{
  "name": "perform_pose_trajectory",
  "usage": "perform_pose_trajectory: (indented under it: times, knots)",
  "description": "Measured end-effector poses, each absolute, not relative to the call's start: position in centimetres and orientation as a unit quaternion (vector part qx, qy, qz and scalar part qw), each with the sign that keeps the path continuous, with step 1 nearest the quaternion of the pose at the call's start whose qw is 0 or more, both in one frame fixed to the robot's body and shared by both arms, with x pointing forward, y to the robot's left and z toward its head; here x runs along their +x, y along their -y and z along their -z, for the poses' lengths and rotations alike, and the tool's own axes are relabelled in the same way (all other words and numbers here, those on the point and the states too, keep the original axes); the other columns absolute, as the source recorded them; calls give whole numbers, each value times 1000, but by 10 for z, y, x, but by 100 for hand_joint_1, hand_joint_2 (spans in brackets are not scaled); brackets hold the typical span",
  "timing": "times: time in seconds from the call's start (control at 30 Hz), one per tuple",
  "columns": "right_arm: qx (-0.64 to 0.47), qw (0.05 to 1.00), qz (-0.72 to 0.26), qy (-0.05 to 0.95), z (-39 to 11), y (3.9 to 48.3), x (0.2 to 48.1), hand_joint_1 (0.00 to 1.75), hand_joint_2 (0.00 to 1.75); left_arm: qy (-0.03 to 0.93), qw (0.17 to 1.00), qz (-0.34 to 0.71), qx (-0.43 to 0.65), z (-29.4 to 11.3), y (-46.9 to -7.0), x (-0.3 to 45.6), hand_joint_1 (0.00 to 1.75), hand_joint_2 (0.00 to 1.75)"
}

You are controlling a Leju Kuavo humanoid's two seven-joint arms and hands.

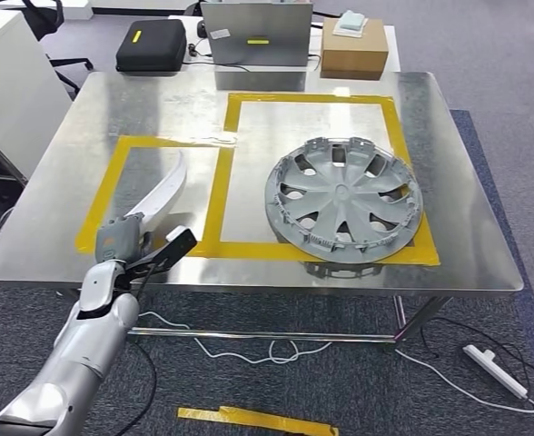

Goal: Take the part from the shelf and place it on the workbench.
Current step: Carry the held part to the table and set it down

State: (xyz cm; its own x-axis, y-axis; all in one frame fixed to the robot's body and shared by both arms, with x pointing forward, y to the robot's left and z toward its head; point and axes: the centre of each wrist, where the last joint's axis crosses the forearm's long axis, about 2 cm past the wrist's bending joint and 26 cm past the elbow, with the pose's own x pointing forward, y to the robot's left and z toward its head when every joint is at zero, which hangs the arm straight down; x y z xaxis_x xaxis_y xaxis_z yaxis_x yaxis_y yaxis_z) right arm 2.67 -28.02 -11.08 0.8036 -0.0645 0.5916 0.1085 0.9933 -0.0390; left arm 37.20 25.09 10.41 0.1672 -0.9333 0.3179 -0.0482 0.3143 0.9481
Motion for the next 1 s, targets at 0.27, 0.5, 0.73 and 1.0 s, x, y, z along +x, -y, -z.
perform_pose_trajectory:
  times: [0.27, 0.5, 0.73, 1.0]
  knots:
    - [-37, 949, 47, 308, 111, 281, 26, 0, 175, 534, 610, 362, 461, -105, -251, 373, 175, 175]
    - [-37, 950, 44, 308, 111, 281, 25, 0, 175, 525, 616, 360, 465, -100, -255, 369, 175, 175]
    - [-35, 949, 35, 312, 111, 280, 28, 0, 175, 518, 617, 350, 477, -103, -277, 375, 175, 175]
    - [-36, 948, 33, 315, 111, 281, 29, 0, 0, 478, 629, 357, 498, -95, -303, 375, 0, 175]
